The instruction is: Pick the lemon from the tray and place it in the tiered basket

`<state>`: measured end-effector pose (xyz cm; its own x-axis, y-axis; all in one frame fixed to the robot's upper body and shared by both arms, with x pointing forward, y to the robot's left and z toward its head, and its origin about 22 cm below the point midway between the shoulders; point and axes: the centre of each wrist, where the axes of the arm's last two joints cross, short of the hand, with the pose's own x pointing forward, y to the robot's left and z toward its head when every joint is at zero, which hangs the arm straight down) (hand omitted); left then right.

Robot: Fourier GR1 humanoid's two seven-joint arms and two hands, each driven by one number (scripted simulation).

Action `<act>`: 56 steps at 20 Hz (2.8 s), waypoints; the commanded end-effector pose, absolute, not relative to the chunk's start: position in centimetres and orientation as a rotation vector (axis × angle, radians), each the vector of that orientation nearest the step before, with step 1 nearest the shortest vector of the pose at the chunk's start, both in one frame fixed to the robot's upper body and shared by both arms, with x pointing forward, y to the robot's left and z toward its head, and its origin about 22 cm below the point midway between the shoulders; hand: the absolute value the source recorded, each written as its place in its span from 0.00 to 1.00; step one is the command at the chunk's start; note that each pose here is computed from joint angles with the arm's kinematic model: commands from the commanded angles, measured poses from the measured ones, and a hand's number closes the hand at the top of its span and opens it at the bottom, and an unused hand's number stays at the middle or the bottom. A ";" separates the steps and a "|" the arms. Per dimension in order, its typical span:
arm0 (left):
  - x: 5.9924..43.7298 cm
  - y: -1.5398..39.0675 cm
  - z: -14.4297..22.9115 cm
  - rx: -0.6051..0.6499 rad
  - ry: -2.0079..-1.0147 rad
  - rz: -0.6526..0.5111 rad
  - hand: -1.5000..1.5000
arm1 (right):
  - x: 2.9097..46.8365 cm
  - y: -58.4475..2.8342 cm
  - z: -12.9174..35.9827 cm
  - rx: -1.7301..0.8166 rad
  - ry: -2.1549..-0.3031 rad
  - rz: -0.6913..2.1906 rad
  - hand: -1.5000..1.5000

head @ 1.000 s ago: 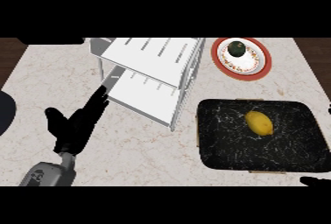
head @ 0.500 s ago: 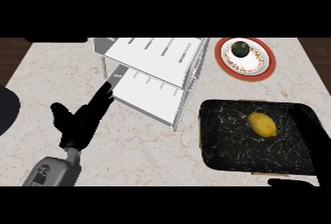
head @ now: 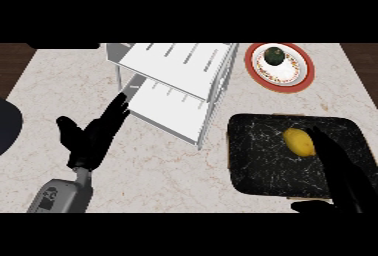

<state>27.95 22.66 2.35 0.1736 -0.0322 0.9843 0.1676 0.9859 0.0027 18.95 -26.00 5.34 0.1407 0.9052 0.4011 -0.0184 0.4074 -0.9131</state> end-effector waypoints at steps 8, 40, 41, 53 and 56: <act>27.0 22.7 0.7 -0.104 -1.383 -0.129 0.50 | 18.1 -28.6 1.6 -1.021 -1.221 0.786 0.00; 26.7 23.6 2.6 -0.100 -1.379 -0.147 0.50 | 25.8 -30.3 -4.1 -0.965 -1.236 0.714 0.00; 28.1 21.6 2.5 -0.108 -1.392 -0.139 0.50 | 25.6 -31.8 -4.3 -0.988 -1.231 0.701 0.00; 29.0 22.2 2.0 -0.106 -1.393 -0.152 0.50 | 27.9 -28.6 -3.7 -0.898 -1.392 0.833 1.00; 28.6 22.6 2.1 -0.116 -1.388 -0.149 0.50 | 27.0 -28.6 -5.5 -0.905 -1.409 0.787 1.00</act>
<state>28.70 22.16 2.53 0.1704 -0.0361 0.9847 0.1678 0.9858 0.0071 27.39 -30.60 -4.04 0.0225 0.9048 0.4253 0.0179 0.4250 -0.9050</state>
